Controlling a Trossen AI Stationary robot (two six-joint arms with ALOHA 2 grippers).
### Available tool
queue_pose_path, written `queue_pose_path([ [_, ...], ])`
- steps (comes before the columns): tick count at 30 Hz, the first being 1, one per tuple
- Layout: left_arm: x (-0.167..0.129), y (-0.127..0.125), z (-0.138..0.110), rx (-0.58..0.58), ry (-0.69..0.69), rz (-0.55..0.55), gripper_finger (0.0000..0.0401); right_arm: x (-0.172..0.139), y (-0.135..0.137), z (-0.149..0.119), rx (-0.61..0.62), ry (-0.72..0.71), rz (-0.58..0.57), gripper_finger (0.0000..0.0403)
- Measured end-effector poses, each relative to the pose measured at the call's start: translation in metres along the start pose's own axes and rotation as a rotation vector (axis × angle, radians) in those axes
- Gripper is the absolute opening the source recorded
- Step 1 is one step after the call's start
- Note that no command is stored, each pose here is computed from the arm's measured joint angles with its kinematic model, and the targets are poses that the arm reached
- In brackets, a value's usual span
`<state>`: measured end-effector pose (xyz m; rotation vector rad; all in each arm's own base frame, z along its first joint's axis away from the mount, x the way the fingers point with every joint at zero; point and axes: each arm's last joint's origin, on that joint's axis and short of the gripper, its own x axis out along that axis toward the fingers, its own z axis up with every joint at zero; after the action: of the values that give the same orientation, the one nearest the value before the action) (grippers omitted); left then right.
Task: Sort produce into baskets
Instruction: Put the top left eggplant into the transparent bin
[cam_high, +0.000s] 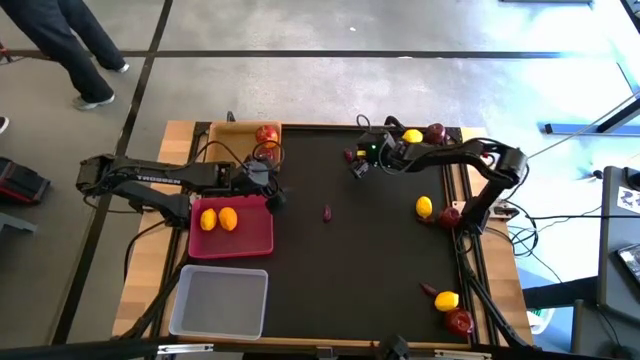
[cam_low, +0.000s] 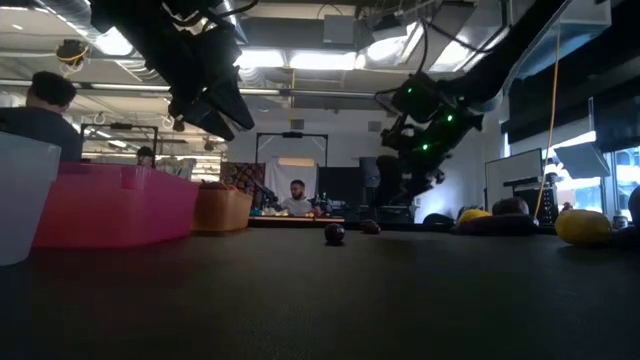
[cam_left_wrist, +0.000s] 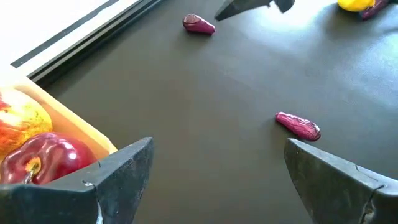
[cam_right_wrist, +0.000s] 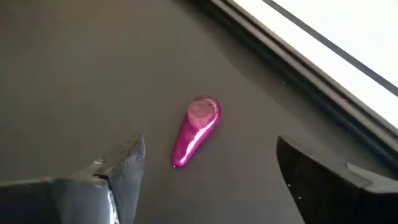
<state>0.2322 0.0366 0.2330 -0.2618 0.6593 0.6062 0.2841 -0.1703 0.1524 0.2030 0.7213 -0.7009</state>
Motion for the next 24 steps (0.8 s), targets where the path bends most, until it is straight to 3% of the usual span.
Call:
queue_pose_path([
  [9,0.000,0.000,0.000,-0.002,0.000,0.000,0.0357,0.021,0.002,-0.011,-0.002,0.011,-0.020,0.0302],
  [24,0.000,0.000,0.000,-0.002,0.001,0.001,0.0357,0.037,0.005,-0.018,-0.077,0.027,-0.032,0.0115],
])
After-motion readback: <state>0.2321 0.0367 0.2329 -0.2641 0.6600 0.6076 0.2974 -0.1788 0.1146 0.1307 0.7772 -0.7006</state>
